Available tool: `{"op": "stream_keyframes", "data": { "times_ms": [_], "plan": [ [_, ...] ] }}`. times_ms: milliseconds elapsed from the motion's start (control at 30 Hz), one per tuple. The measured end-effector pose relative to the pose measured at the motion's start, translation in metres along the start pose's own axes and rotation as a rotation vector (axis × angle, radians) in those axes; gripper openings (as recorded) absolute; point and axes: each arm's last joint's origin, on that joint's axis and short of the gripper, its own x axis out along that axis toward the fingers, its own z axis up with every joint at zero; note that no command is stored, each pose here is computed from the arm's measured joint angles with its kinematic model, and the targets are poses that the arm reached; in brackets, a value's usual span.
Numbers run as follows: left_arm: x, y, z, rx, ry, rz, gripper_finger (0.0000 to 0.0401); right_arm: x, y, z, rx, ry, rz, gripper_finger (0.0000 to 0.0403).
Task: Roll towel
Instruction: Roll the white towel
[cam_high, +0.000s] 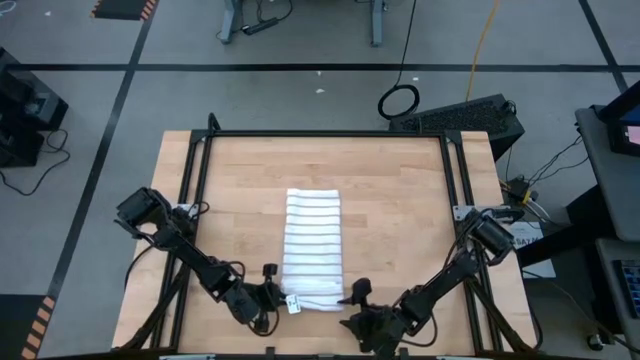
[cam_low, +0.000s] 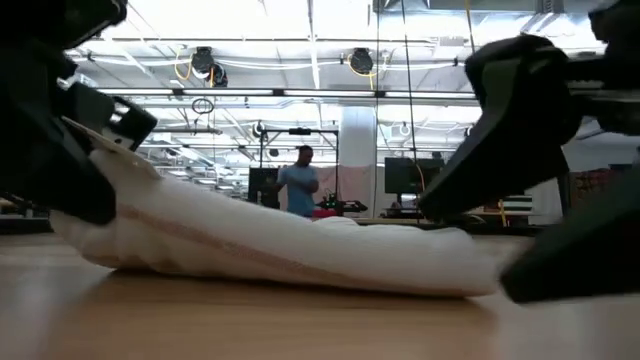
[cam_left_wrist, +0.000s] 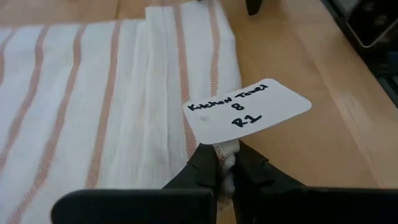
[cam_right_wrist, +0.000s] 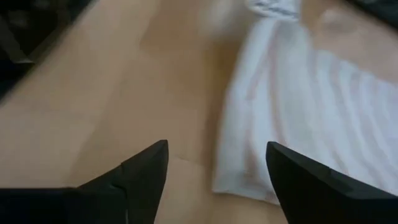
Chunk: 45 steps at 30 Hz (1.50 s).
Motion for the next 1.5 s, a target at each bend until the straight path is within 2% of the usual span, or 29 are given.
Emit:
{"op": "stream_keyframes", "data": {
  "times_ms": [133,367,700,933,1133,1233,1333,1433,1500],
  "plan": [
    [-0.001,0.003,-0.005,-0.080,0.006,0.023,0.0017,-0.001,0.000,0.001,0.003,-0.042,-0.105,0.0257],
    [-0.001,0.001,0.000,-0.101,-0.063,0.010,0.0017,0.002,-0.003,0.000,-0.065,-0.015,-0.088,0.0256],
    [-0.005,0.001,0.008,-0.160,-0.094,-0.007,0.0017,0.008,-0.010,0.001,-0.068,-0.006,-0.107,0.0245],
    [-0.006,0.001,0.008,-0.164,-0.095,-0.008,0.0024,0.013,-0.018,0.002,-0.054,0.003,-0.123,0.0179],
    [-0.006,0.000,0.008,-0.161,-0.092,-0.015,0.0026,0.015,-0.019,0.002,-0.048,0.006,-0.122,0.0105],
    [-0.006,0.000,0.006,-0.156,-0.072,-0.011,0.0027,0.015,-0.018,0.002,-0.029,0.014,-0.066,0.0061],
    [-0.006,0.002,0.001,-0.156,-0.034,0.008,0.0027,0.019,-0.022,0.001,0.045,0.034,-0.007,0.0018],
    [-0.006,0.002,0.001,-0.163,-0.029,-0.006,0.0027,0.024,-0.027,0.002,0.118,0.057,0.051,0.0009],
    [-0.006,-0.001,0.005,-0.183,-0.044,-0.069,0.0028,0.027,-0.030,0.003,0.172,0.065,0.082,0.0015]
  ]
}}
